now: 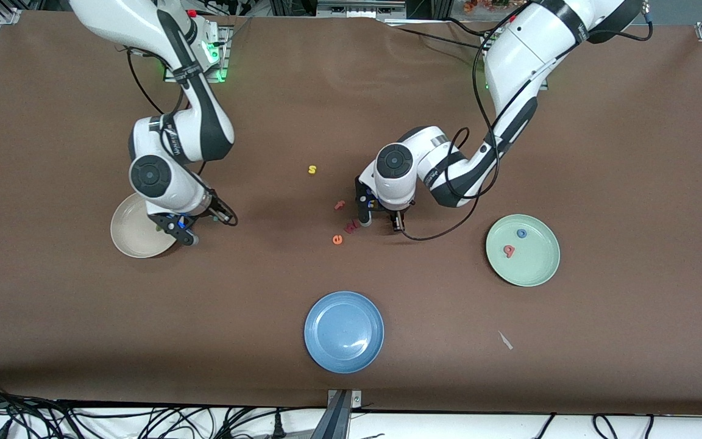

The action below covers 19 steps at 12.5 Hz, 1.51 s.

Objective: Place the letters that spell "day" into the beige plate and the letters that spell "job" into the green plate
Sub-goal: 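Drop the cyan y on the beige plate and cyan j on the green plate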

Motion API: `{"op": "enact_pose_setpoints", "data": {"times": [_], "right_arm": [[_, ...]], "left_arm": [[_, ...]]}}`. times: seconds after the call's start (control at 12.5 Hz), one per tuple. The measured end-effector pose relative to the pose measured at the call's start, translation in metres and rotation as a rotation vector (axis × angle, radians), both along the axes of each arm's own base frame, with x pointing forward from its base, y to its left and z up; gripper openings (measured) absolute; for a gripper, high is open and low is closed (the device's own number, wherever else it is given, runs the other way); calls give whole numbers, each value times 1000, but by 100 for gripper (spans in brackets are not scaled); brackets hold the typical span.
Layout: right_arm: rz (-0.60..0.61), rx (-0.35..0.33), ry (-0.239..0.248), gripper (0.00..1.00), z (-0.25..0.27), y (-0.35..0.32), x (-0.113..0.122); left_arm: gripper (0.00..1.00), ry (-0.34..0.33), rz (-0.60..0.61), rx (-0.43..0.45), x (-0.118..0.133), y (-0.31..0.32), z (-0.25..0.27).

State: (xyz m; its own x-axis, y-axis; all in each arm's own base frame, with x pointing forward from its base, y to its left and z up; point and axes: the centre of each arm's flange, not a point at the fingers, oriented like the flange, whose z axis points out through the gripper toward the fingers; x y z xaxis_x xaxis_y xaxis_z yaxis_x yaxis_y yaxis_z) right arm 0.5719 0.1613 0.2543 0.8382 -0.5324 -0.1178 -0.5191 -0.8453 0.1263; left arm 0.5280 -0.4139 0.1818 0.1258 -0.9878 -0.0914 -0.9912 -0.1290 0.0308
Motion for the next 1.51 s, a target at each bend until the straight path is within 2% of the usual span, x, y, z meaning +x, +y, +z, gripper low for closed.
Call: {"op": "enact_pose_setpoints", "data": {"times": [0.08, 0.24, 0.48, 0.56, 0.64, 0.72, 0.8, 0.96, 1.2, 1.28, 1.51], "right_arm": [[43, -3, 11, 13, -3, -28, 0], [118, -2, 31, 13, -3, -81, -2], [200, 4, 38, 14, 2, -132, -2], [217, 5, 40, 19, 2, -144, -3], [219, 6, 43, 19, 2, -154, -3], [217, 8, 45, 27, 2, -160, -3], [214, 11, 52, 37, 3, -160, -4], [199, 19, 74, 60, 11, -147, -1], [187, 32, 84, 92, 36, -116, 11], [187, 36, 87, 100, 44, -107, 14], [197, 45, 100, 100, 66, -93, 23]], "left_arm": [[61, -2, -4, 1, 0, 0, 0], [57, -8, -15, 9, 0, 0, -3], [54, -5, -16, 10, -1, 0, -4], [54, -3, -17, 10, -2, 0, -6], [47, -1, -17, 10, -2, -1, -7], [47, -2, -17, 6, -2, -1, -8], [37, -6, -17, 0, -2, -2, -8], [10, -11, -17, -6, -1, -2, -7], [8, -14, -13, -9, 2, -1, -6], [8, -17, -10, -11, 4, -1, -5], [8, -20, 13, 12, 16, 10, 8]]}}
